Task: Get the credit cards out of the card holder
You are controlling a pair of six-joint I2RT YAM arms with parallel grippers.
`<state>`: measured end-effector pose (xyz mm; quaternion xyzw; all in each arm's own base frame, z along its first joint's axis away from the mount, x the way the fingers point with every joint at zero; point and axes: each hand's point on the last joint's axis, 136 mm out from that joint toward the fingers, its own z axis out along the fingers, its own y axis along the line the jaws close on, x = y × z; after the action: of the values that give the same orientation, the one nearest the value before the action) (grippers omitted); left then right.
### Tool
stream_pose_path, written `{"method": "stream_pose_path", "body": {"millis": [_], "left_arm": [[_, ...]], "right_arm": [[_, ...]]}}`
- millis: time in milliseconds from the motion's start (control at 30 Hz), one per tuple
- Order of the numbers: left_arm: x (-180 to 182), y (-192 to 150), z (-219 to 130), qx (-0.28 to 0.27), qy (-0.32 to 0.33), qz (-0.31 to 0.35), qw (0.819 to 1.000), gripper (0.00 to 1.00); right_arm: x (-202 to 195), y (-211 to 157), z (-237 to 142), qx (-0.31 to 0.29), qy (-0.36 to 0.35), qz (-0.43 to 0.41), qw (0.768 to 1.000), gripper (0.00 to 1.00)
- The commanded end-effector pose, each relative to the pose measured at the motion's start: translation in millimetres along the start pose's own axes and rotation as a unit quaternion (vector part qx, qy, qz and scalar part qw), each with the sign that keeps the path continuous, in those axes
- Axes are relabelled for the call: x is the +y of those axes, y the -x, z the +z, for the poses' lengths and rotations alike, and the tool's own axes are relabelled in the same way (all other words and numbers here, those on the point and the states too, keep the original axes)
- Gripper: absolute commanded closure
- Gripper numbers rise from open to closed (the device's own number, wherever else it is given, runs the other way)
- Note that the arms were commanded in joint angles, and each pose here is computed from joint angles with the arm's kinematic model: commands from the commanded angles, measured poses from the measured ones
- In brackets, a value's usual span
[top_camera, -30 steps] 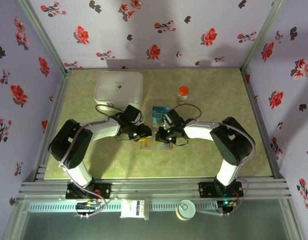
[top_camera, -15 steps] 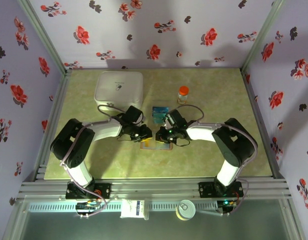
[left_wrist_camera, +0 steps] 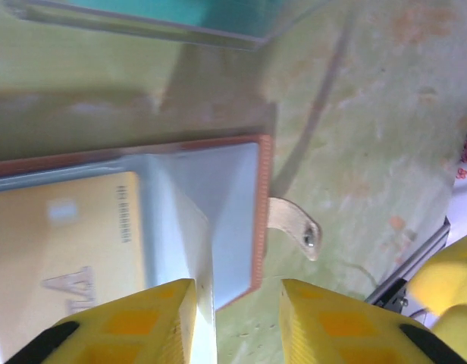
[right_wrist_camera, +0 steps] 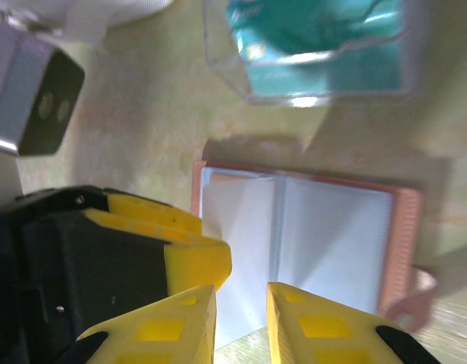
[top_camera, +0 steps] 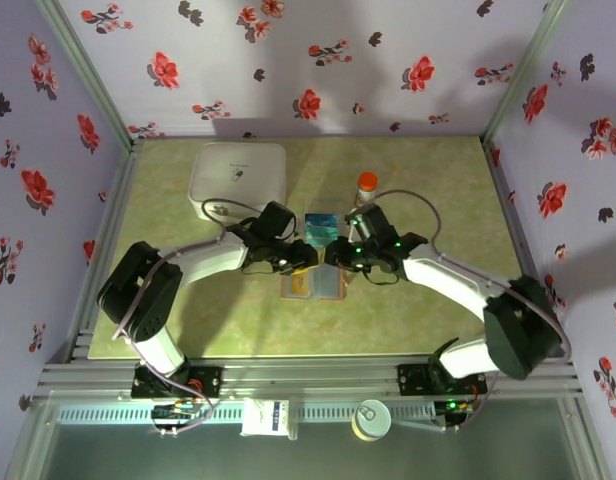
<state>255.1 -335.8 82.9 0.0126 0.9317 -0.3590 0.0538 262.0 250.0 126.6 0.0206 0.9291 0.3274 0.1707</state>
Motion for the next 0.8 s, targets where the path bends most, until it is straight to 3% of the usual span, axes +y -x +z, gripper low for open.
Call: {"method": "stream_pose_path", "body": {"millis": [0,200,333,600,767], "left_arm": [[-2.6,-7.2,18.1,0.025,0.008,-0.004,1.0,0.63],[-11.5,-13.2,43.6,0.049,0.01,0.008,0.999,0.56],[-17.4,-9.4,42.5,0.046,0.006,0.015,0.999,0.53],[-11.5,7.7,7.1,0.011,0.024,0.032,0.999,0.5],[18.8,14.4,-16.0,-0.004,0.056,0.022,0.998,0.56]], "right_arm": [[-26.9,2.3,-21.1,-0.02,-0.055,0.003,0.998,0.74],[-39.2,-5.5,-37.6,-0.029,-0.065,0.012,0.997,0.73],[-38.3,-7.9,-41.0,-0.03,-0.06,0.015,0.998,0.73],[-24.6,-9.9,-30.2,-0.017,-0.028,0.023,0.999,0.73],[-6.9,-12.9,-14.6,0.006,-0.018,0.008,1.0,0.74]]}}
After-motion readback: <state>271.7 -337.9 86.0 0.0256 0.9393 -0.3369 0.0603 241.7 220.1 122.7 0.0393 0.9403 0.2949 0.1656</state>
